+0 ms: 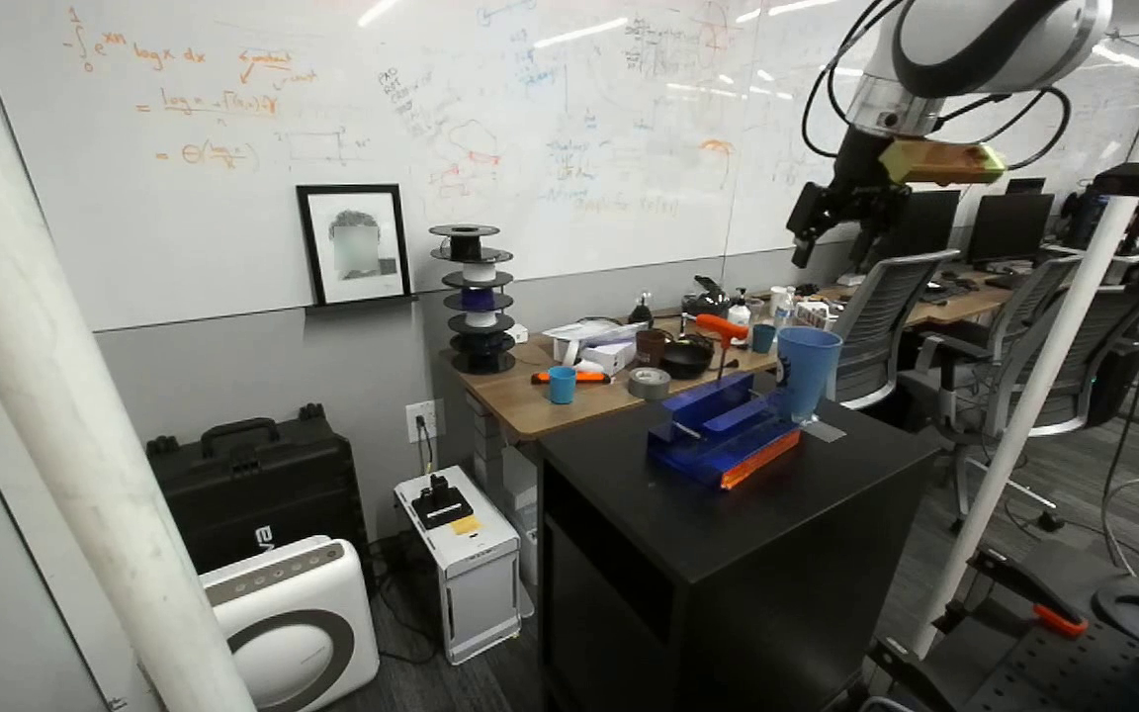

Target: Put the metal object with the orange handle in the blue cup

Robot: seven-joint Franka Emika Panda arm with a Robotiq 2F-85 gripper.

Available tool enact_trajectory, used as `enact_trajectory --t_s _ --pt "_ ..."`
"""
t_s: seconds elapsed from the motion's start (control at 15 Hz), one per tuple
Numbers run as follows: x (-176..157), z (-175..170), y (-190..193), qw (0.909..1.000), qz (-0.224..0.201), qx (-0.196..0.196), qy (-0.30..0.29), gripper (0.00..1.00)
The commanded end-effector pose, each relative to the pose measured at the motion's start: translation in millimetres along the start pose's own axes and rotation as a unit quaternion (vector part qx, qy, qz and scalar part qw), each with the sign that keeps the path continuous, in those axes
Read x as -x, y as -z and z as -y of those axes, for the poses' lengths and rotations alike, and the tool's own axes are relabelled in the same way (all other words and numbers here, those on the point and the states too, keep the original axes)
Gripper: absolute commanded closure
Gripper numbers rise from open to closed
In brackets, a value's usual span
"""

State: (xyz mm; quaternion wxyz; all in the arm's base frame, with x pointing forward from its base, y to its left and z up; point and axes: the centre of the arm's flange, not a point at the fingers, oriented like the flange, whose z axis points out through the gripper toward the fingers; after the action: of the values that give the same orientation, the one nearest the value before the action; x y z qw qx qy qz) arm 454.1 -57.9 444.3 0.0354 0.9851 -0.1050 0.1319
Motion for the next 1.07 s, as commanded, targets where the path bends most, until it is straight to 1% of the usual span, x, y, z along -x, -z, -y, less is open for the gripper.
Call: enact_trajectory --t_s 0.0,0.2,0.4,0.6,1.0 --pt "-49 33 -9 0.9982 -0.005 -0.058 0.013 0.0" --pt "-61 64 -20 0.996 0.015 -0.084 0.026 0.0" --pt "-64 84 -38 0.9948 0.044 -0.083 0.037 0.0" --pt "-61 89 -65 0.993 0.08 -0.075 0.045 0.0" --pt "-59 97 -96 0.9898 0.102 -0.074 0.066 0.0"
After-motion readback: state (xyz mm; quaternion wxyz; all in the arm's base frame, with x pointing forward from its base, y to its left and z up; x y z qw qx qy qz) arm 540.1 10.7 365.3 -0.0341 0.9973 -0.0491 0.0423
